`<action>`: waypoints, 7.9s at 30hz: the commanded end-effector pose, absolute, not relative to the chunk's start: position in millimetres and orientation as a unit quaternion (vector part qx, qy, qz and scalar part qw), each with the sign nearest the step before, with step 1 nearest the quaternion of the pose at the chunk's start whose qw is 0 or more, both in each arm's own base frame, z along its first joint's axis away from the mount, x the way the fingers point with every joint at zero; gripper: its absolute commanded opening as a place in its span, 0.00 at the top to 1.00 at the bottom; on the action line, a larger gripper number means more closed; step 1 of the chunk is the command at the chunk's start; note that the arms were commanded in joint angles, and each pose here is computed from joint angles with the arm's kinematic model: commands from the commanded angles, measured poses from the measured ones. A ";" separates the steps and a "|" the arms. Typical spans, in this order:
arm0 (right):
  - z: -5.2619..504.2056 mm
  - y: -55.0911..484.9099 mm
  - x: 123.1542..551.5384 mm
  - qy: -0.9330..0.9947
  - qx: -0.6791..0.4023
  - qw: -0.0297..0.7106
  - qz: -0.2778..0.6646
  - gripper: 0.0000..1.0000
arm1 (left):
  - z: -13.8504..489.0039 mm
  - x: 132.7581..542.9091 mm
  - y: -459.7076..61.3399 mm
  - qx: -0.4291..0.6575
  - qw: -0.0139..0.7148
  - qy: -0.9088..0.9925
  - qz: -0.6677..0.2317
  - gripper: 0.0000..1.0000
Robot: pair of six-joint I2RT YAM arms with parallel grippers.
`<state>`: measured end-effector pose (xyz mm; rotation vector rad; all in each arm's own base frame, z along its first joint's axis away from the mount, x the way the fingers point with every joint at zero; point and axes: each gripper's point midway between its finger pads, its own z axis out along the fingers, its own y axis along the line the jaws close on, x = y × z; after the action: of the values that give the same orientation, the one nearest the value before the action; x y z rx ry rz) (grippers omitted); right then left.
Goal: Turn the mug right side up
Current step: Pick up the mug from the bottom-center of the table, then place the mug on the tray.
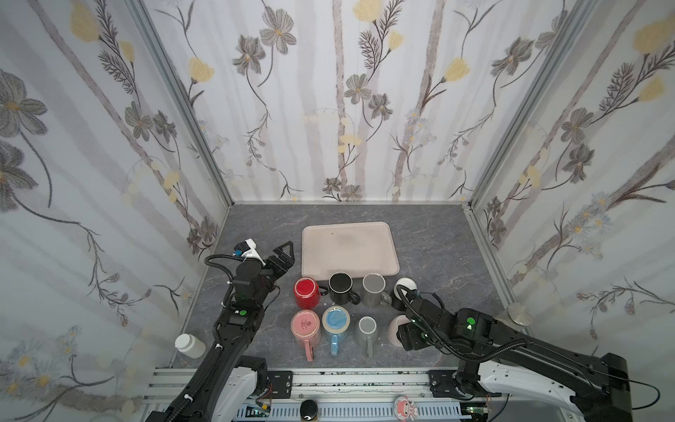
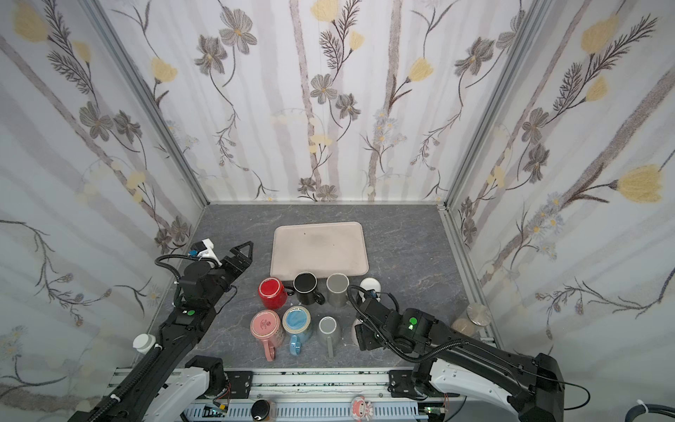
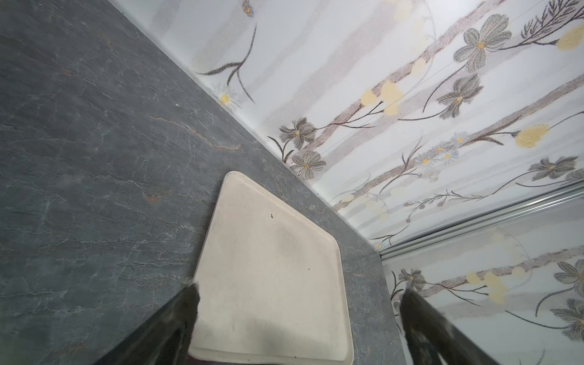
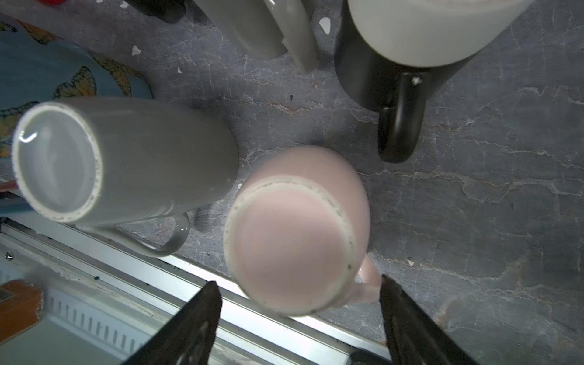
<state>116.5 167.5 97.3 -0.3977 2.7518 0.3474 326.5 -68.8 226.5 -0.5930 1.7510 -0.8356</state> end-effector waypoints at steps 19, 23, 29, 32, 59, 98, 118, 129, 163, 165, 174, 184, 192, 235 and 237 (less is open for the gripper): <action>78.6 180.1 107.6 0.967 -0.179 0.143 0.114 0.44 | 232.2 330.6 -72.9 -0.238 0.529 0.732 -0.356 0.00; 70.5 182.3 105.3 0.965 -0.193 0.134 0.114 0.48 | 230.0 332.0 -74.1 -0.238 0.525 0.734 -0.358 0.00; 60.0 182.7 107.9 0.963 -0.208 0.138 0.103 0.58 | 228.0 332.8 -76.7 -0.236 0.519 0.737 -0.362 0.00; 59.6 183.5 108.0 0.963 -0.209 0.138 0.105 0.63 | 228.9 332.5 -77.3 -0.234 0.519 0.737 -0.364 0.01; 53.6 186.7 126.0 0.962 -0.193 0.173 0.082 0.69 | 222.6 332.1 -86.6 -0.231 0.503 0.740 -0.382 0.01; 132.7 194.8 127.2 0.945 -0.143 0.230 0.181 1.00 | 264.9 328.6 -101.0 -0.213 0.520 0.705 -0.433 0.00; 409.2 286.3 287.6 0.625 -0.108 0.579 0.513 1.00 | 342.3 306.3 -151.5 -0.104 0.511 0.629 -0.577 0.09; 457.0 338.7 281.2 0.488 -0.155 0.534 0.673 1.00 | 377.2 287.9 -189.5 -0.017 0.505 0.578 -0.641 0.27; 451.0 373.8 257.8 0.467 -0.163 0.456 0.740 1.00 | 419.2 268.2 -202.0 0.044 0.521 0.508 -0.685 0.61; 450.8 376.3 257.4 0.467 -0.164 0.452 0.742 1.00 | 421.6 268.0 -202.3 0.046 0.522 0.507 -0.684 0.62; 440.7 385.1 258.8 0.480 -0.162 0.439 0.742 1.00 | 422.6 272.7 -199.9 0.036 0.532 0.513 -0.673 0.82; 428.5 361.9 269.4 0.506 -0.130 0.461 0.718 0.51 | 406.8 305.3 -190.4 -0.023 0.553 0.582 -0.596 1.00; 388.5 309.1 285.4 0.587 -0.094 0.517 0.616 0.39 | 366.8 364.8 -175.2 -0.064 0.577 0.695 -0.424 1.00; 311.5 200.2 277.1 0.706 -0.046 0.575 0.411 0.01 | 135.1 519.6 -130.1 -0.046 0.579 0.814 0.018 1.00; 310.2 197.9 277.6 0.706 -0.039 0.576 0.410 0.00 | 132.7 517.6 -129.3 -0.047 0.576 0.816 0.017 1.00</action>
<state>274.5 204.0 310.0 -0.1368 1.6579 0.9729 514.3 -132.8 124.4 -0.0970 1.9476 0.0232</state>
